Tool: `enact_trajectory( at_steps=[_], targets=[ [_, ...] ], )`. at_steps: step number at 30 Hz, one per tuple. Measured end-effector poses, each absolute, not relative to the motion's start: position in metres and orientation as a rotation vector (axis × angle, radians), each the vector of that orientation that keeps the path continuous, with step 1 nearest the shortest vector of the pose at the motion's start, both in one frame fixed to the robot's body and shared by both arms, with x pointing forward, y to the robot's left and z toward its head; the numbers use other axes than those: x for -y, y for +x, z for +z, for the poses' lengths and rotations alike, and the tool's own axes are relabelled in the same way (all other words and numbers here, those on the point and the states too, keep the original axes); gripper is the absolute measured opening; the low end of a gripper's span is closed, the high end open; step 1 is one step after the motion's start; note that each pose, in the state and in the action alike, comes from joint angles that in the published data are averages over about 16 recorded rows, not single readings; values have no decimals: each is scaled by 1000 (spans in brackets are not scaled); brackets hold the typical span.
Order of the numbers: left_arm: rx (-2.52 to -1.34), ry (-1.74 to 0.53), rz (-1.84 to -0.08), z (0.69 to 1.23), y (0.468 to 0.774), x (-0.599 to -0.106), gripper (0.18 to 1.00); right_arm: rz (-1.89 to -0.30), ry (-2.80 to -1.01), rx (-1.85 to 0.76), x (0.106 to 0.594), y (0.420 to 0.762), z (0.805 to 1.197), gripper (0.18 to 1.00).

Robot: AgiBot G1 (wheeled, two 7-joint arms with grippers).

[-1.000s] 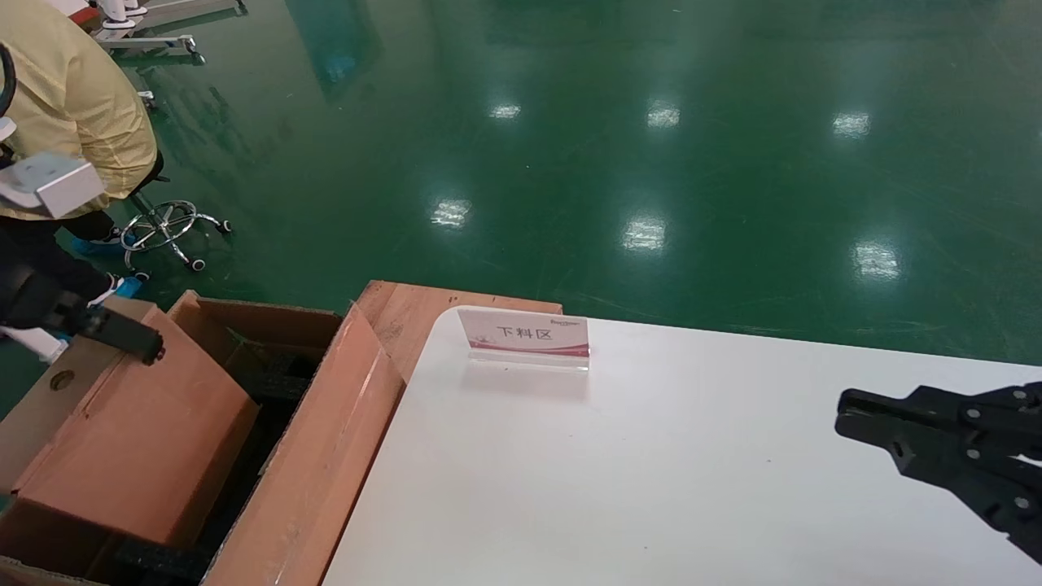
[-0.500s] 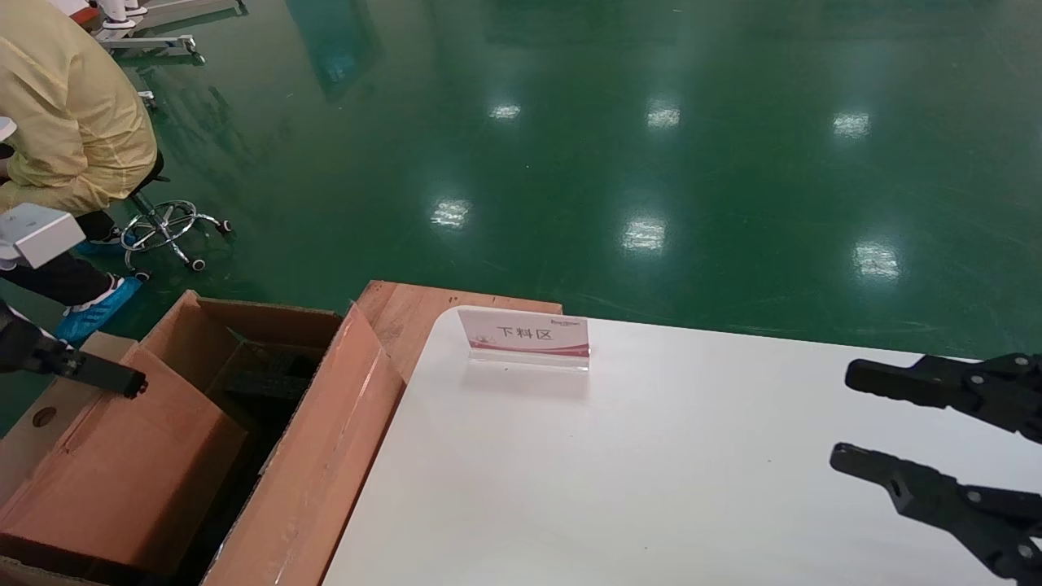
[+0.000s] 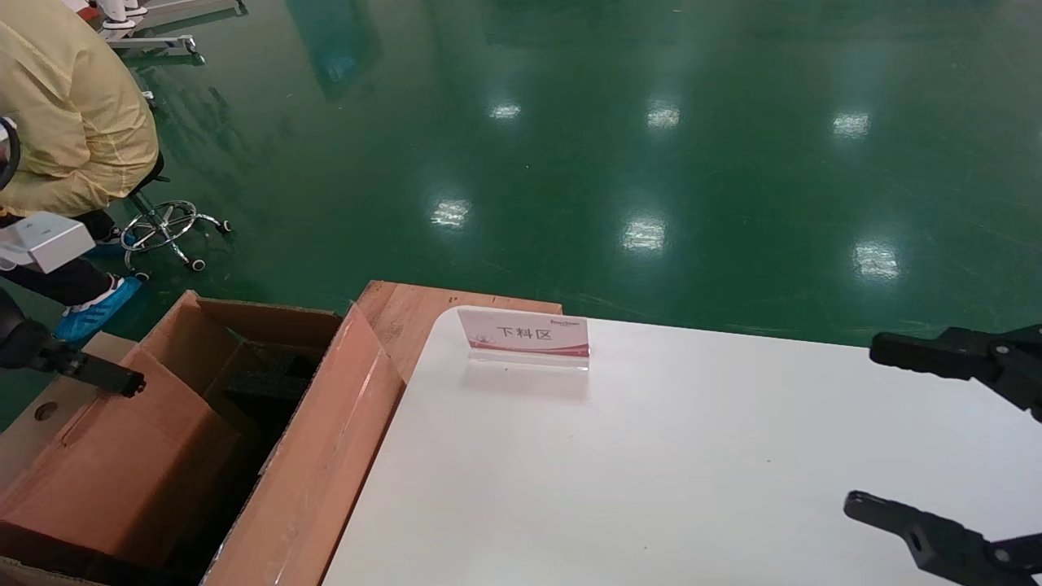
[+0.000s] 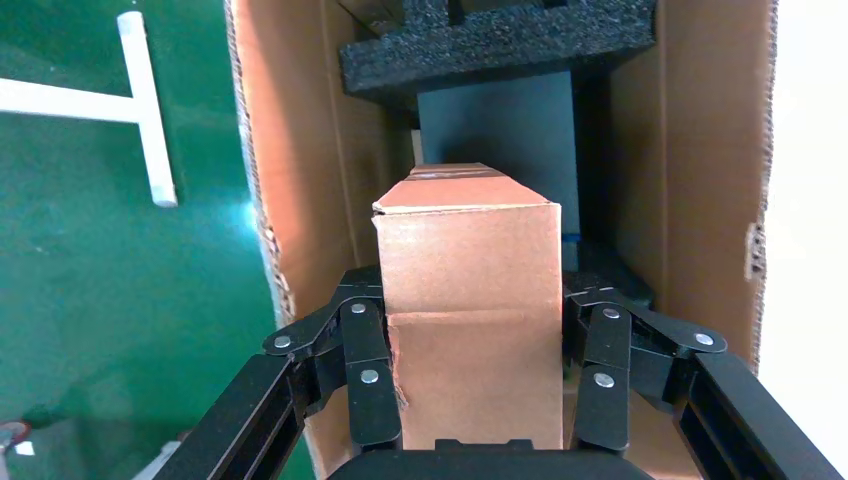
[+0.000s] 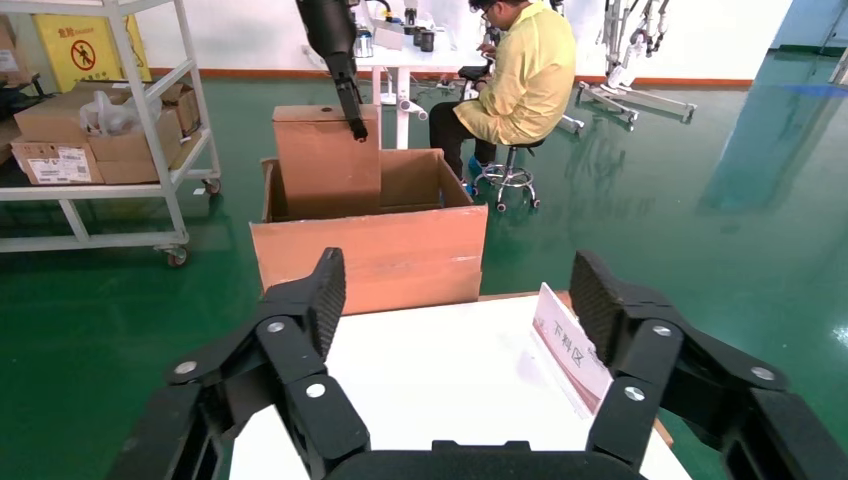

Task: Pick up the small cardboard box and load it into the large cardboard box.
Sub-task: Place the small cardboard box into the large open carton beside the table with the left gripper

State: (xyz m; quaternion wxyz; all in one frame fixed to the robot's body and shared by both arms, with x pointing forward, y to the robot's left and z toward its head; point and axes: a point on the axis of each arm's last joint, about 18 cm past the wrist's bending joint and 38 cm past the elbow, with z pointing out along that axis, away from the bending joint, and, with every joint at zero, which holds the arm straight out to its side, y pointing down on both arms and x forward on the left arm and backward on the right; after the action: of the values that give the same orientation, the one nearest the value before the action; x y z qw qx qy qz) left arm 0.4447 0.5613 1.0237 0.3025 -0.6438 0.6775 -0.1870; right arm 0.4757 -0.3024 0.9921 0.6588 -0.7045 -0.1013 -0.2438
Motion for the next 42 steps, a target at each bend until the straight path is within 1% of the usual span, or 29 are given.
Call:
enact_trajectory(
  at_steps=[7,13,19,25,42],
  targets=[
    [-1813,-1695,-483,1021,457,-573,417,-552,-1595,229,302,476,992,870],
    [-1825,-1694,-468,1018,466,-583,417,-552,-1595,229,302,476,992,944],
    [-1838,-1694,-444,1014,471,-594,416,-552,-1595,229,302,476,992,984],
    [-1847,-1689,-419,1011,476,-604,416,-552,-1595,229,302,476,992,999],
    [-1839,-1659,-381,1001,497,-623,416,-552,-1595,229,302,476,992,1001]
  ],
)
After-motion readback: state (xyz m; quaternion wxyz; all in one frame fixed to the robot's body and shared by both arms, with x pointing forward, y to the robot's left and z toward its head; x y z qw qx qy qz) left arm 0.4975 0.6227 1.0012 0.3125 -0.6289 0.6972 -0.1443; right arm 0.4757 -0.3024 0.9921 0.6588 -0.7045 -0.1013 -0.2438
